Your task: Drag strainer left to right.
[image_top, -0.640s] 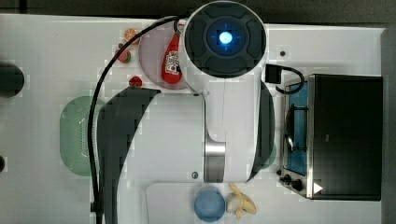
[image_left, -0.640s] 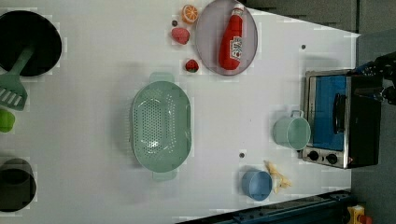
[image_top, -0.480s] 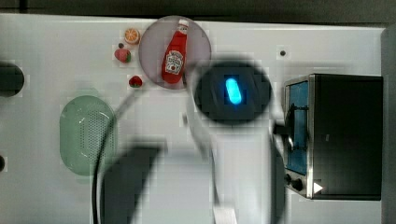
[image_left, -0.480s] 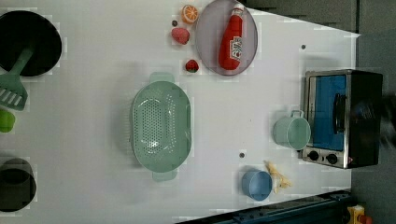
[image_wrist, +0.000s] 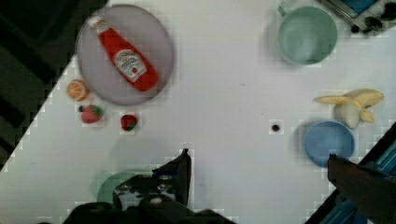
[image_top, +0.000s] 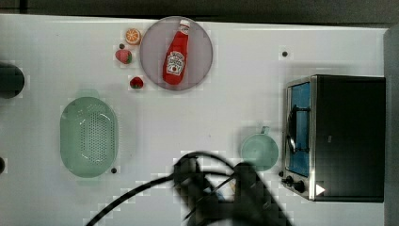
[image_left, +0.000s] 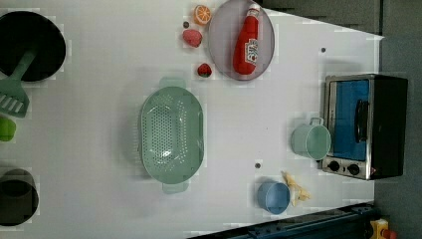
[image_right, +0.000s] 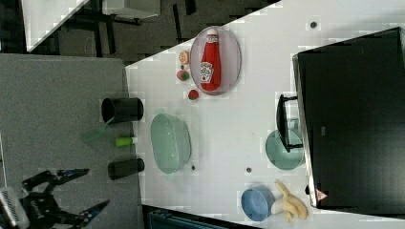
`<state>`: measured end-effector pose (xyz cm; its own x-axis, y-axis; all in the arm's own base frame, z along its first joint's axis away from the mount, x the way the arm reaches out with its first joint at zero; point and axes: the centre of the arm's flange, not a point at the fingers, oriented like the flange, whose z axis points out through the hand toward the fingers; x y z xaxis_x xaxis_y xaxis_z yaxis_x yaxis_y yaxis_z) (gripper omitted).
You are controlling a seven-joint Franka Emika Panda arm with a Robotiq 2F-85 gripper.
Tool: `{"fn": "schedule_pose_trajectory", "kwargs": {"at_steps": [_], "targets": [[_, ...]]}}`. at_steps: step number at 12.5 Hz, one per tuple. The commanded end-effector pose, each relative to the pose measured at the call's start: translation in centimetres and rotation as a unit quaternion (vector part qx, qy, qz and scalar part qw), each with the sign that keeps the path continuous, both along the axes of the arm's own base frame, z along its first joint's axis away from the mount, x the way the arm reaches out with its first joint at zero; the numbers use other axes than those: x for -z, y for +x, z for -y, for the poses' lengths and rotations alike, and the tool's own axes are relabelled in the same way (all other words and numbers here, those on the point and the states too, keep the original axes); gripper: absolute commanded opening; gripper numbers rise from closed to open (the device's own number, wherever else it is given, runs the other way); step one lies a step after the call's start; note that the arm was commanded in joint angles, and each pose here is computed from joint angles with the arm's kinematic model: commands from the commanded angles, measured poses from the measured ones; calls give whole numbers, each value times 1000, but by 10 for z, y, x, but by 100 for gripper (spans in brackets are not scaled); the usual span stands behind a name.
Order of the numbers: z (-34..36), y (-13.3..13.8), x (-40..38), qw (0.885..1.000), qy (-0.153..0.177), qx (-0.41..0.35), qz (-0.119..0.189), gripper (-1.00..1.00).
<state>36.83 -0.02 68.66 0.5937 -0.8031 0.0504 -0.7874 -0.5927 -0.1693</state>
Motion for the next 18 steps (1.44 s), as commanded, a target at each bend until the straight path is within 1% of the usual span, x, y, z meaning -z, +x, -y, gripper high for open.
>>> {"fn": "schedule_pose_trajectory", "kwargs": {"at_steps": [1,4,6,8,10,12,13,14,15,18], "targets": [[-94,48,84,995,-21,-26,-98,100],[-177,59,121,994,-39,28,-95,100],[-233,63,158,992,-38,71,-93,100],[-281,68,200,988,-22,119,-95,100],[-317,72,243,979,-2,175,-104,100],[-336,77,288,969,3,219,-115,100],[-340,81,311,965,-2,232,-120,100],[-342,85,334,964,-8,236,-122,100],[-345,89,355,963,-6,240,-121,100],[-351,99,410,959,16,252,-125,100]]}}
